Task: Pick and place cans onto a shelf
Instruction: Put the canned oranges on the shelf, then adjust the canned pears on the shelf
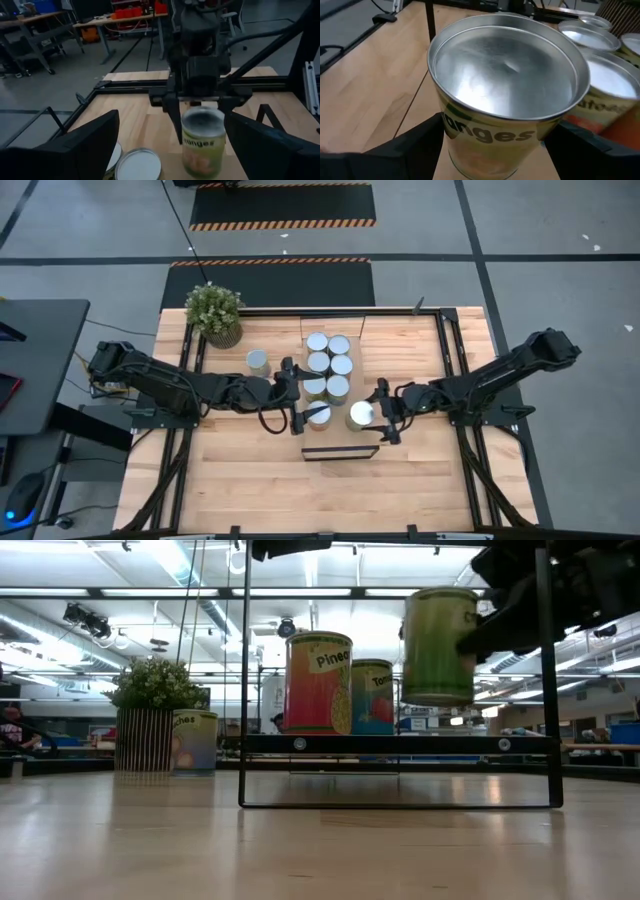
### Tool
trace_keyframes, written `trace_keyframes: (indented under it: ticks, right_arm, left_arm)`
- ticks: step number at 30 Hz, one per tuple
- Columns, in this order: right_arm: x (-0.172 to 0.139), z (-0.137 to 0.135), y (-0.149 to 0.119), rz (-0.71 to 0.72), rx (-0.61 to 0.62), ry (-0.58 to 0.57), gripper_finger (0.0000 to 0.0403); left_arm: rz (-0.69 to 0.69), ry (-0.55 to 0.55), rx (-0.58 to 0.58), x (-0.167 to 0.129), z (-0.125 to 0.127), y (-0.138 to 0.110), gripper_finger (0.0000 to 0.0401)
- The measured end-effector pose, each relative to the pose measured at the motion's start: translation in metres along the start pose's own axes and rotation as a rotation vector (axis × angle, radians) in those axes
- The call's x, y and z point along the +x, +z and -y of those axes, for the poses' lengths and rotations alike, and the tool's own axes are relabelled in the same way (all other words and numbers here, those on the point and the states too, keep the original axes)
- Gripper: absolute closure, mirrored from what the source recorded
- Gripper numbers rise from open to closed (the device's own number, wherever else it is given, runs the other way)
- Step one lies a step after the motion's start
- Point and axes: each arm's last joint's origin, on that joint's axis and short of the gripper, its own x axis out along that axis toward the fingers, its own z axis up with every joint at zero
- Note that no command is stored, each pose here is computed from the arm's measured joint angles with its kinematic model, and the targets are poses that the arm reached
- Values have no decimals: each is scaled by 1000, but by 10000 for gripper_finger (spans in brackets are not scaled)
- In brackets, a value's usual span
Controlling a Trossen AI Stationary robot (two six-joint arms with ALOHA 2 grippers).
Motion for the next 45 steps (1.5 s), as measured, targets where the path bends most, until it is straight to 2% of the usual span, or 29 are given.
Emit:
trace_keyframes:
  ticks: [6,14,22,28,31,33,36,39,45]
  right_arm:
    - [20,2,-7,-3,7,10,84]
    - [43,4,-8,-61,12,-6,79]
    - [53,4,-3,-87,26,-29,43]
    - [38,4,4,-113,46,-65,38]
    - [27,2,9,-120,60,-59,37]
    - [21,1,12,-119,65,-66,37]
    - [10,-2,15,-123,66,-81,37]
    - [2,-5,17,-133,59,-108,37]
    - [-7,-4,19,-130,34,-179,37]
  left_arm:
    - [-4,16,-5,-8,-4,5,37]
    - [-85,26,-29,-19,-10,2,37]
    - [-136,21,-26,-19,-7,-24,37]
    - [-183,27,-33,-25,-10,-30,37]
    - [-260,49,-15,-31,-13,-37,37]
    - [-250,60,-36,-32,-14,-34,37]
    - [-265,78,-49,-36,-16,-44,37]
    - [-322,116,-51,-39,-18,-65,37]
    - [-303,249,-96,-37,-31,-100,37]
